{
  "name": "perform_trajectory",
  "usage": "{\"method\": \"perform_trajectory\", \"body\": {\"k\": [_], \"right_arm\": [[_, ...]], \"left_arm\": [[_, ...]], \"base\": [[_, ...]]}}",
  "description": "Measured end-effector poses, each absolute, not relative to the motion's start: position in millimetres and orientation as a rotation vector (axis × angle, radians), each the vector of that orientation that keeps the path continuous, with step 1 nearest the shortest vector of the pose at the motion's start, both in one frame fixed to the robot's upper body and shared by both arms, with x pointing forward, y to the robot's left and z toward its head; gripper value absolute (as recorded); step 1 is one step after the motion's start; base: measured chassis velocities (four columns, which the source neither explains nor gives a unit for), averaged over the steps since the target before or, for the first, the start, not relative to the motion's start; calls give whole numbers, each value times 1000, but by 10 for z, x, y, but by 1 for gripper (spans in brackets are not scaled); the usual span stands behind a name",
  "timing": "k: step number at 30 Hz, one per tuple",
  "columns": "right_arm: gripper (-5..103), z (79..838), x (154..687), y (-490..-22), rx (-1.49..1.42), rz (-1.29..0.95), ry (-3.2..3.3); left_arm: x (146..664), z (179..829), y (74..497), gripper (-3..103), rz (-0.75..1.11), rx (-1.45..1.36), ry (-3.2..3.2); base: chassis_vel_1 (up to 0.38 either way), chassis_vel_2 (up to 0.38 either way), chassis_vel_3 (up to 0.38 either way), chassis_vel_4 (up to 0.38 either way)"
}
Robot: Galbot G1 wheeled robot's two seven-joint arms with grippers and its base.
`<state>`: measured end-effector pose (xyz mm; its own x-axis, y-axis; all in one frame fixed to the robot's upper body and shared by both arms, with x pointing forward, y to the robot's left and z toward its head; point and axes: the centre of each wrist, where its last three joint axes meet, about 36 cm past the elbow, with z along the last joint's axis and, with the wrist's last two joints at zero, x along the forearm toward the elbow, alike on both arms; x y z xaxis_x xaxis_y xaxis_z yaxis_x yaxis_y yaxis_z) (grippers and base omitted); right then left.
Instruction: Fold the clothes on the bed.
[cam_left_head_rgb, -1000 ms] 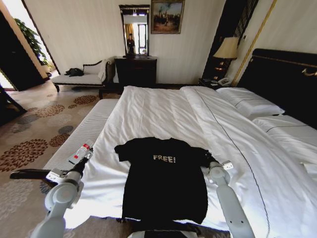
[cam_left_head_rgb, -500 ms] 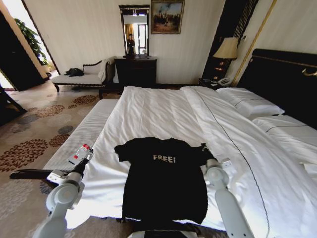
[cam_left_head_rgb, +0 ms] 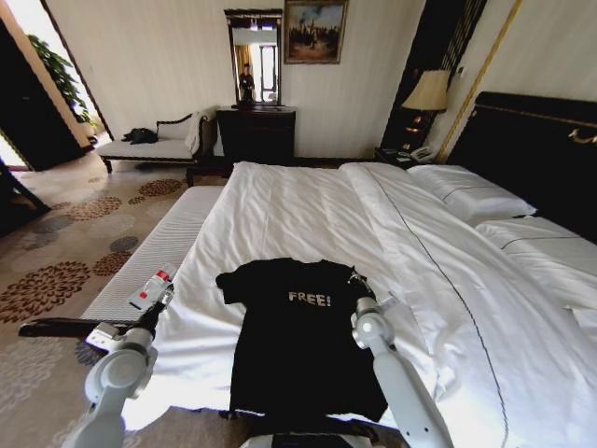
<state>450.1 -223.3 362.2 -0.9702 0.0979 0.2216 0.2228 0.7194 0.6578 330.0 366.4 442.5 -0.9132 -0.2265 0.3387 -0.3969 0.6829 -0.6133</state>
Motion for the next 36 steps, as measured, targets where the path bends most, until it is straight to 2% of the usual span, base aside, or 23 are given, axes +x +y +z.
{"method": "perform_trajectory", "body": {"k": [21,22,23,25,28,29,30,33,34,35,36], "right_arm": [[0,3358,4276,-1837,-178,-1024,-2748],[5,3344,4258,-1815,-170,-1017,-2755],[5,3337,4239,-1803,-161,-1008,-2765],[16,3403,4185,-1788,-123,-1007,-2816],[21,3495,4141,-1797,-95,-1026,-2850],[32,3679,4066,-1835,-58,-1086,-2885],[32,3736,4047,-1856,-52,-1111,-2890],[43,3896,4015,-1969,-68,-1193,-2885],[43,3919,4014,-1994,-77,-1205,-2880],[54,3975,4028,-2111,-140,-1242,-2837],[54,3985,4040,-2168,-178,-1250,-2810]], "left_arm": [[3309,4386,3652,100,1027,509,-2659],[3310,4386,3659,100,1024,510,-2659],[3310,4385,3665,100,1022,512,-2659],[3312,4381,3680,100,1018,516,-2659],[3314,4375,3689,100,1016,520,-2657],[3318,4364,3700,100,1015,524,-2655],[3320,4361,3703,100,1015,525,-2654],[3326,4353,3710,100,1015,528,-2652],[3327,4352,3711,100,1015,529,-2652],[3337,4349,3712,100,1016,529,-2652],[3341,4347,3711,100,1016,528,-2652]], "base": [[0,0,0,0],[0,0,0,0],[0,0,0,0],[0,0,0,0],[0,0,0,0],[0,0,0,0],[0,0,0,0],[0,0,0,0],[0,0,0,0],[0,0,0,0],[0,0,0,0]]}}
